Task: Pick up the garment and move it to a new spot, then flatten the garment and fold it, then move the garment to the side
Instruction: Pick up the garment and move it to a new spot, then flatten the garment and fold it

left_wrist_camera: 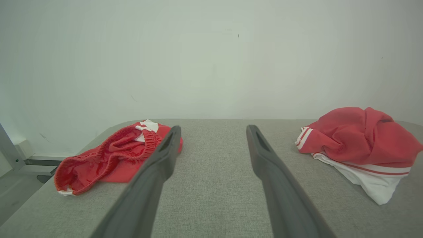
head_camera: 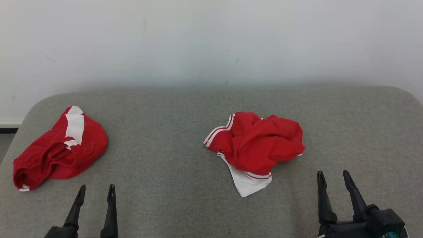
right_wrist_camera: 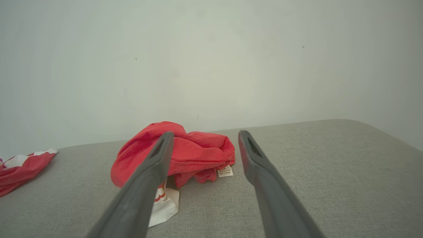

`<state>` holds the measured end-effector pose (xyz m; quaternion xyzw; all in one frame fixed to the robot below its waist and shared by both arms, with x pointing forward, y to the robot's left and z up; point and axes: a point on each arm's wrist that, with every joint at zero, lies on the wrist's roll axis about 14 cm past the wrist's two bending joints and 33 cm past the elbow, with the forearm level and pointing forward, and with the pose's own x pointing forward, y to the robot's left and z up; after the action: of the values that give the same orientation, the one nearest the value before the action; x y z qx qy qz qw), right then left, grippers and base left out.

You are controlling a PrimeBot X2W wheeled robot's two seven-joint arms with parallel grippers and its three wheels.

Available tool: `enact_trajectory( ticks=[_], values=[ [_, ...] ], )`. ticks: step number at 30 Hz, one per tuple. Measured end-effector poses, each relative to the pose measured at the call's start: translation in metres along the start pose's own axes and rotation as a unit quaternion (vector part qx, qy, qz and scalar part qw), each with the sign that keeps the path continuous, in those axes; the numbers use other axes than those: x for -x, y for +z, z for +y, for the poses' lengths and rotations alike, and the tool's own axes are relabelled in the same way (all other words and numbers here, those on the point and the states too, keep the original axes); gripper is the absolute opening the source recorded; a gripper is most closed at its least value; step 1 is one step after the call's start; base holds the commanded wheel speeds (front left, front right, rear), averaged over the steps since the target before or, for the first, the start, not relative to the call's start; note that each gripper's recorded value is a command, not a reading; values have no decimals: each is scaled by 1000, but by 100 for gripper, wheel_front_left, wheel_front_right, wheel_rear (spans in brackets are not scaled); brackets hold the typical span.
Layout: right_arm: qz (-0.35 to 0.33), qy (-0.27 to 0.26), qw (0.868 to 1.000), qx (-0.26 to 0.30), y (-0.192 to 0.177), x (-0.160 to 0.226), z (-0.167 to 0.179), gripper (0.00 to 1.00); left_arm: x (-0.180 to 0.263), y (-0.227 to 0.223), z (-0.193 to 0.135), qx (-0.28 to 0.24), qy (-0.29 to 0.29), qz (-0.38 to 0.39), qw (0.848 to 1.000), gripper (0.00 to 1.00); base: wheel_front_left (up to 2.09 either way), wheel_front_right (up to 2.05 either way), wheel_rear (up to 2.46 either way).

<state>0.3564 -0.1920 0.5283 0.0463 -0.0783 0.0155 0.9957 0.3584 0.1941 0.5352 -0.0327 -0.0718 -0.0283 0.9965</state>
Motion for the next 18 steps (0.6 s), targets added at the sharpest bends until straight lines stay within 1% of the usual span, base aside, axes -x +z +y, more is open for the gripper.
enact_trajectory(
  ticks=[9, 18],
  values=[
    [7, -9, 1000, 2, -3, 9, -6, 100, 8, -8, -2, 2, 2, 11, 1000, 100, 0, 0, 0],
    [13, -8, 1000, 5, -6, 12, -5, 100, 15, -15, 2, -22, 4, 21, 1000, 100, 0, 0, 0]
  ],
)
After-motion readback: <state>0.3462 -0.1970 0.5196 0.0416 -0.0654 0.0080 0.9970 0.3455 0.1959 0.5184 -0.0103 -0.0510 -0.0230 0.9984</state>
